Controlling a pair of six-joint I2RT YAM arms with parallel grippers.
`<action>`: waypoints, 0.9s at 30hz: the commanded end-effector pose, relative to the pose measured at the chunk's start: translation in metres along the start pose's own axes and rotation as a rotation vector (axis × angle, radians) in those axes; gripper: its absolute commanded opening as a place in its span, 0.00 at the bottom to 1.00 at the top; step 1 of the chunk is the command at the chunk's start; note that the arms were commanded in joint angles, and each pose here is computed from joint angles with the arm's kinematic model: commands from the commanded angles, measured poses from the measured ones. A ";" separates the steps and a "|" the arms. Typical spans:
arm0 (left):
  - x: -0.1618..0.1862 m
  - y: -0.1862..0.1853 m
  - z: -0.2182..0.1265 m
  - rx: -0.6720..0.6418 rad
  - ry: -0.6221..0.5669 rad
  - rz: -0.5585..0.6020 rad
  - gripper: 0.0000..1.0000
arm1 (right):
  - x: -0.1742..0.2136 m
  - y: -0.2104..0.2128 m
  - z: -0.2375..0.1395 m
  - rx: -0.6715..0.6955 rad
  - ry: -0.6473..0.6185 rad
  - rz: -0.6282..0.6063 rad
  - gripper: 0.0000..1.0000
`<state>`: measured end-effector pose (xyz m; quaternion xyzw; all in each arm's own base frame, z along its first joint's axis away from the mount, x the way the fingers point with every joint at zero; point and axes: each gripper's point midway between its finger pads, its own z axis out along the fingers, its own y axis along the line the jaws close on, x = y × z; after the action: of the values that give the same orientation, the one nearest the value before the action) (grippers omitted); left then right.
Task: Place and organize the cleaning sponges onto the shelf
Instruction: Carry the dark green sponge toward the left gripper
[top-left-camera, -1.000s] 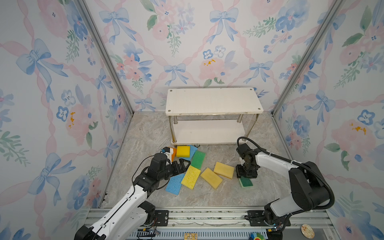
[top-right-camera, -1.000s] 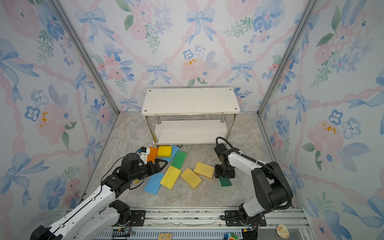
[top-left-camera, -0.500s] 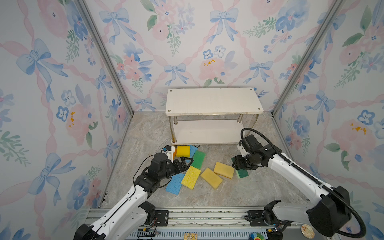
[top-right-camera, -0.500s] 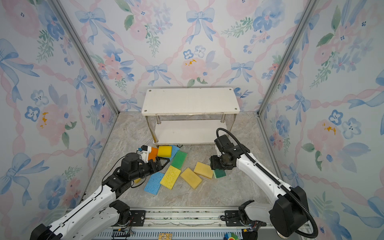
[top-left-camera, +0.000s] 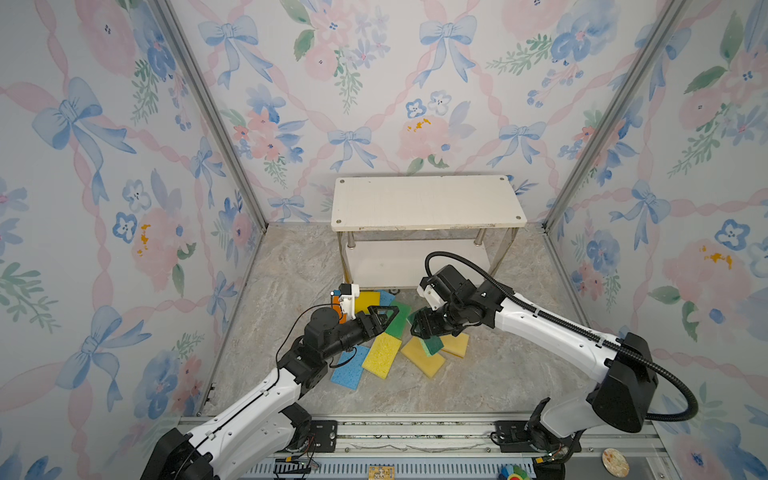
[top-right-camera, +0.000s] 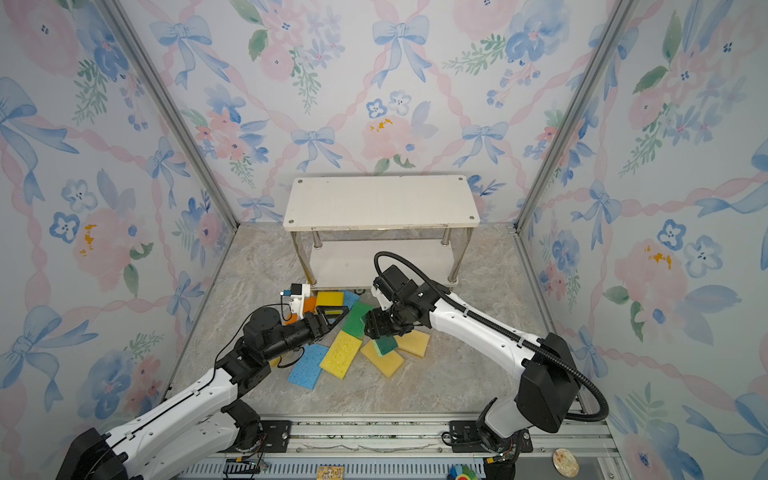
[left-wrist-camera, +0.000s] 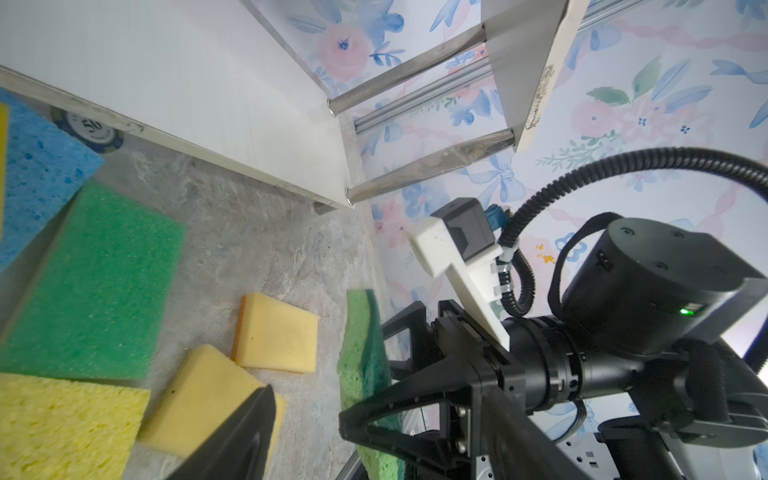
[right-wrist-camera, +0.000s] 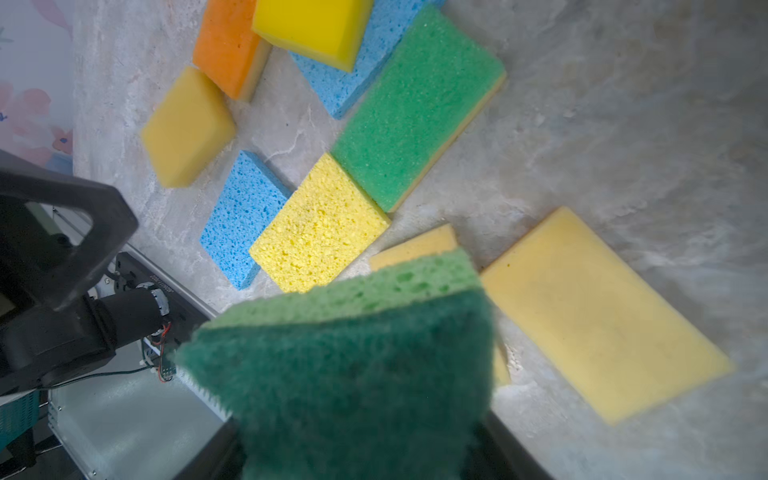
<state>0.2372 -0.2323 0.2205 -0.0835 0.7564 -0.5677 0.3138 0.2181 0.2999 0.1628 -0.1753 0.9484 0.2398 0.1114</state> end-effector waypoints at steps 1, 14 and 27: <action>0.003 0.000 0.000 0.016 -0.005 -0.022 0.72 | -0.010 0.031 -0.005 -0.088 -0.022 -0.013 0.66; 0.015 -0.007 0.007 0.026 0.041 -0.031 0.56 | -0.010 0.054 -0.011 -0.140 -0.034 -0.034 0.66; 0.013 -0.013 0.008 0.036 0.037 -0.025 0.17 | -0.009 0.061 -0.012 -0.139 -0.033 -0.044 0.68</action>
<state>0.2273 -0.2466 0.2181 -0.0861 0.7553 -0.5846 0.2834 0.2054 0.3381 0.1927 -0.1931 0.9277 0.2966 0.1191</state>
